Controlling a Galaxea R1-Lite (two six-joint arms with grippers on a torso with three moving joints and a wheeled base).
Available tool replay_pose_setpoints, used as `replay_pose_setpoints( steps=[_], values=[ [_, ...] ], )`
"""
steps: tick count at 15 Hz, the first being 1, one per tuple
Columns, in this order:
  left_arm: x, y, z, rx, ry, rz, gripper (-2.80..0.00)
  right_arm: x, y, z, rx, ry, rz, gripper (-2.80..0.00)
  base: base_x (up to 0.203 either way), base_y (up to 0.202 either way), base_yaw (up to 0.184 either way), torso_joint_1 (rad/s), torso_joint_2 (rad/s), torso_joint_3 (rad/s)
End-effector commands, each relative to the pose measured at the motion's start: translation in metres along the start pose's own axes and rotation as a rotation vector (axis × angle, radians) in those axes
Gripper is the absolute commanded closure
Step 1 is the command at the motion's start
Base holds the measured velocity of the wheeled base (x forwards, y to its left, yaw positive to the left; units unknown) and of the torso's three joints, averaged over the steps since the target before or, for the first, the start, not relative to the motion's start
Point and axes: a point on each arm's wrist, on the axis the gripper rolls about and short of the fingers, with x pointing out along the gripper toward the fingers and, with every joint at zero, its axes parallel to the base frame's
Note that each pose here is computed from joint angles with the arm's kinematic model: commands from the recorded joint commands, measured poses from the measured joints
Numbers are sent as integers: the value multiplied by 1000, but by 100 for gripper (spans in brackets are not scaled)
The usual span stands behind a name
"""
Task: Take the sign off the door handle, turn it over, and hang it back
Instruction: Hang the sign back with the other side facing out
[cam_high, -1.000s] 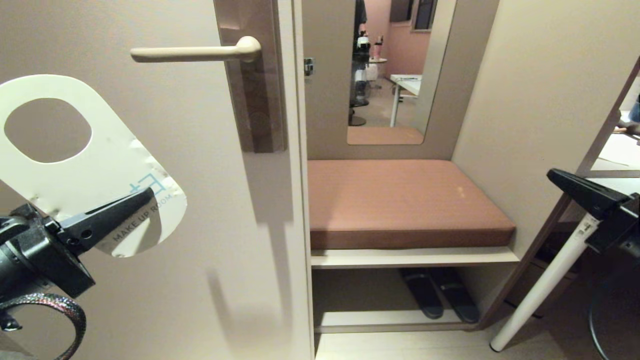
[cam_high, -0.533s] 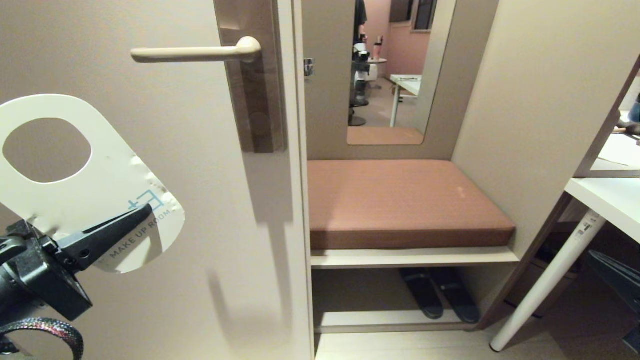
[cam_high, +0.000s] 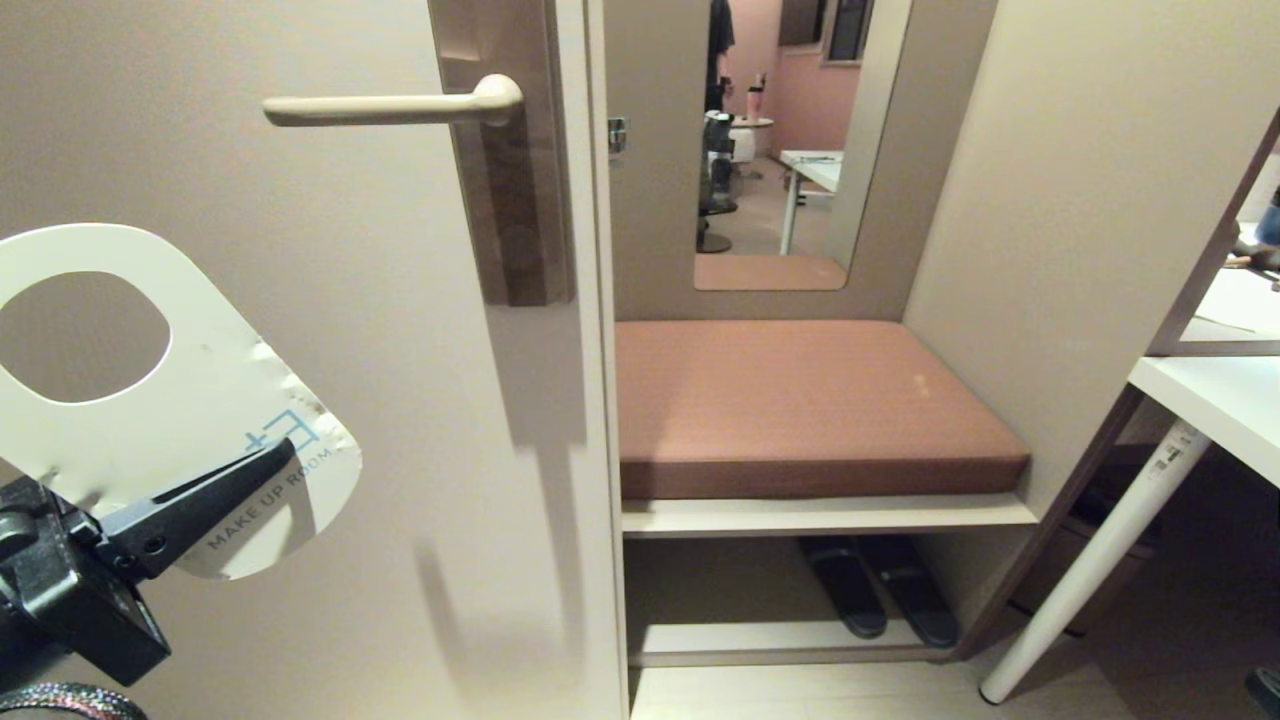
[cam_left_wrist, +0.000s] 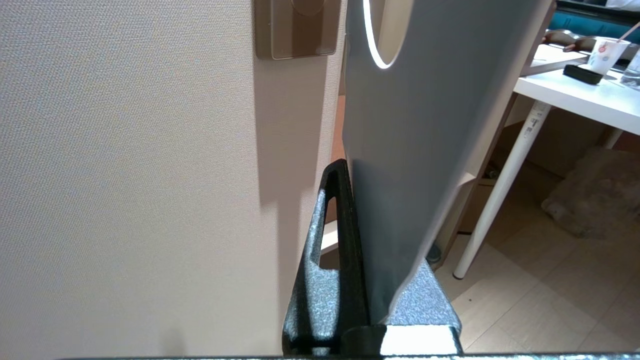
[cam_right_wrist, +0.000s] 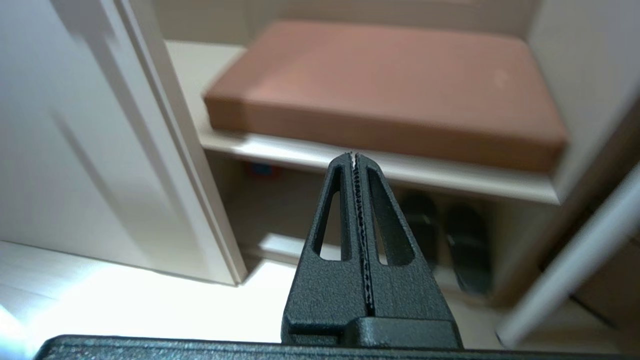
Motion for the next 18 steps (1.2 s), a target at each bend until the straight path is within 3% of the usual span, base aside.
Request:
replay_pose_setpoints(
  steps=[1,4,8,12,18],
  values=[
    [-3,-1,1,8,-13,-3,0,-23,4,-18,-8,-29,-25,0,0,0,0,0,0,0],
    [-4,-1,-3,39,1,0,0,-37,3,-29,30,31,-154,0,0,0,0,0,0,0],
    [-14,-3,-12,102,11,38,0,-40,4,-30,24,-10,-164,0,0,0,0,0,0,0],
    [-27,-8,-12,117,-26,37,0,-33,0,-37,2,-97,-239,0,0,0,0,0,0,0],
    [-34,-9,-12,128,-51,74,0,-33,0,-37,8,-94,-242,0,0,0,0,0,0,0]
  ],
)
